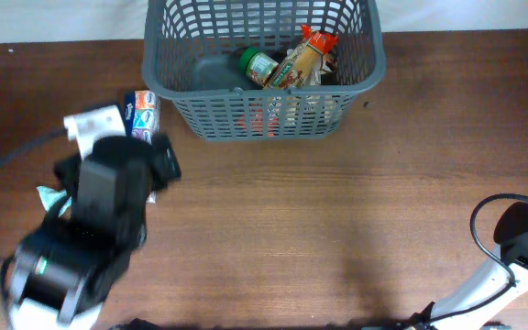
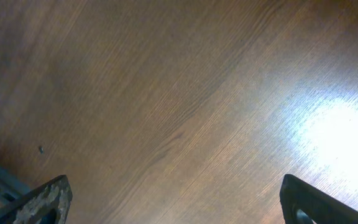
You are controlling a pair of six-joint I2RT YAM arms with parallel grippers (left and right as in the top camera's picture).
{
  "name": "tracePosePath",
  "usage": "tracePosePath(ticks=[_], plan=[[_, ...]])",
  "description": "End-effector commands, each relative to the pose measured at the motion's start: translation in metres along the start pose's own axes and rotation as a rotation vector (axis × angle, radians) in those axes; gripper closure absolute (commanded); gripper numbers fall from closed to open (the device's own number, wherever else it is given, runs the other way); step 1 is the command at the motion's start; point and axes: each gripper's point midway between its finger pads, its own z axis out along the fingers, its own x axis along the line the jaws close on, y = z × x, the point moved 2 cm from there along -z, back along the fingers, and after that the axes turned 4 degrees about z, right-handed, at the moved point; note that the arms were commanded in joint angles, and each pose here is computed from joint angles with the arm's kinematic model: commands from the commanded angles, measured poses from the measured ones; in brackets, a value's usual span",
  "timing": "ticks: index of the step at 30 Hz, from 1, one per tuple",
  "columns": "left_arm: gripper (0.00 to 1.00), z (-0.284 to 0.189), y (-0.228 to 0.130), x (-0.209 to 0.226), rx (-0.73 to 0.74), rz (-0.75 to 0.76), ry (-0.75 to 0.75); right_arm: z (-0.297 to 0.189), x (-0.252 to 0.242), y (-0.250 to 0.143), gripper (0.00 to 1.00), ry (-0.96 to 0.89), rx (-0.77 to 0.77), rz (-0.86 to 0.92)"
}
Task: Pack container
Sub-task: 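Move the left gripper toward the Kleenex tissue pack strip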
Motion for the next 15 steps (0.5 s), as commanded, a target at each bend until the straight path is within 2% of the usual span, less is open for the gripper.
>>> tracePosePath(ticks=[1,5,9,11,15], plan=[[0.01,0.049,0.004,0.019,0.074,0.049,0.156,-0.004,-0.004,0.0,0.01,-0.013,-0.01,0.003],[0.01,0.1,-0.007,0.044,0.255,-0.065,0.138,-0.004,-0.004,0.0,0.01,-0.013,-0.01,0.003],[0.01,0.129,-0.014,0.077,0.348,-0.176,0.091,-0.004,-0.004,0.0,0.01,-0.013,-0.011,0.003],[0.01,0.139,-0.019,0.087,0.378,-0.17,0.051,-0.004,-0.004,0.0,0.01,-0.013,-0.01,0.003],[0.01,0.159,-0.037,0.065,0.47,-0.07,-0.208,-0.004,-0.004,0.0,0.01,-0.013,-0.01,0.003]])
